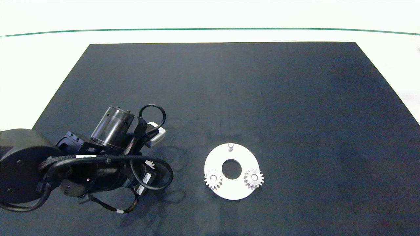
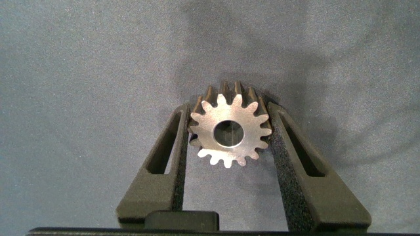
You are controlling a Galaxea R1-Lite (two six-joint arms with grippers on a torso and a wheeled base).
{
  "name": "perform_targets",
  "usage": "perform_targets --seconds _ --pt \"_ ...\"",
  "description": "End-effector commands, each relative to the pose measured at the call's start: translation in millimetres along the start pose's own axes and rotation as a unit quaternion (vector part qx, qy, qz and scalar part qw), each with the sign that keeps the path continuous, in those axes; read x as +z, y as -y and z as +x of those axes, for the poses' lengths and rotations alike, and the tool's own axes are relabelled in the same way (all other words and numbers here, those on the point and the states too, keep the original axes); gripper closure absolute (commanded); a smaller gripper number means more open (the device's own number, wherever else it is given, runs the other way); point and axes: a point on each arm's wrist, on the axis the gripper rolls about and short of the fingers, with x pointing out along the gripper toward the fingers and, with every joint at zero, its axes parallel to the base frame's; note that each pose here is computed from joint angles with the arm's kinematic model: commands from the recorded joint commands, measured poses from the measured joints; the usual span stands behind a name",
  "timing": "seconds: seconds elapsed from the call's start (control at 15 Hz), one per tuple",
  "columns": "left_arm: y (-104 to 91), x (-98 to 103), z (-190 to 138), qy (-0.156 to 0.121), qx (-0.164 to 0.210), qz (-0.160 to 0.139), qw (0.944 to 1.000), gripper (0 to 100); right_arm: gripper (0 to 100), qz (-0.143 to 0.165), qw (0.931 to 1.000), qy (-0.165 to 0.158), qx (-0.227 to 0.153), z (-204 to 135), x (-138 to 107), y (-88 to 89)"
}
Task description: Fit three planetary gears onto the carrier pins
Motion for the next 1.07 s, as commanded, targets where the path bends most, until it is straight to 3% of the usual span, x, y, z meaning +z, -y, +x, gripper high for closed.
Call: perform_targets --seconds 0.07,0.47,0.67,1.07 --pt "7.5 2.1 -6.3 0.011 -0.010 0.013 0.9998 78 0 0.000 1.0000 -0.002 -0.001 0.2 -0.2 0.0" --pt "32.4 23.5 -29.0 0.068 -0.043 0.049 0.9956 78 0 0.002 1.0000 -0.001 0.000 -0.6 -1.7 0.5" --pt "40.6 31.4 -36.2 0.065 -0.056 0.068 0.9940 78 0 0.004 1.0000 -0.004 0.000 0.9 -3.1 0.3" --pt "57.9 53.5 -34.1 0.085 -0.069 0.087 0.9902 78 0 0.007 1.0000 0.003 0.000 -2.6 -5.4 2.0"
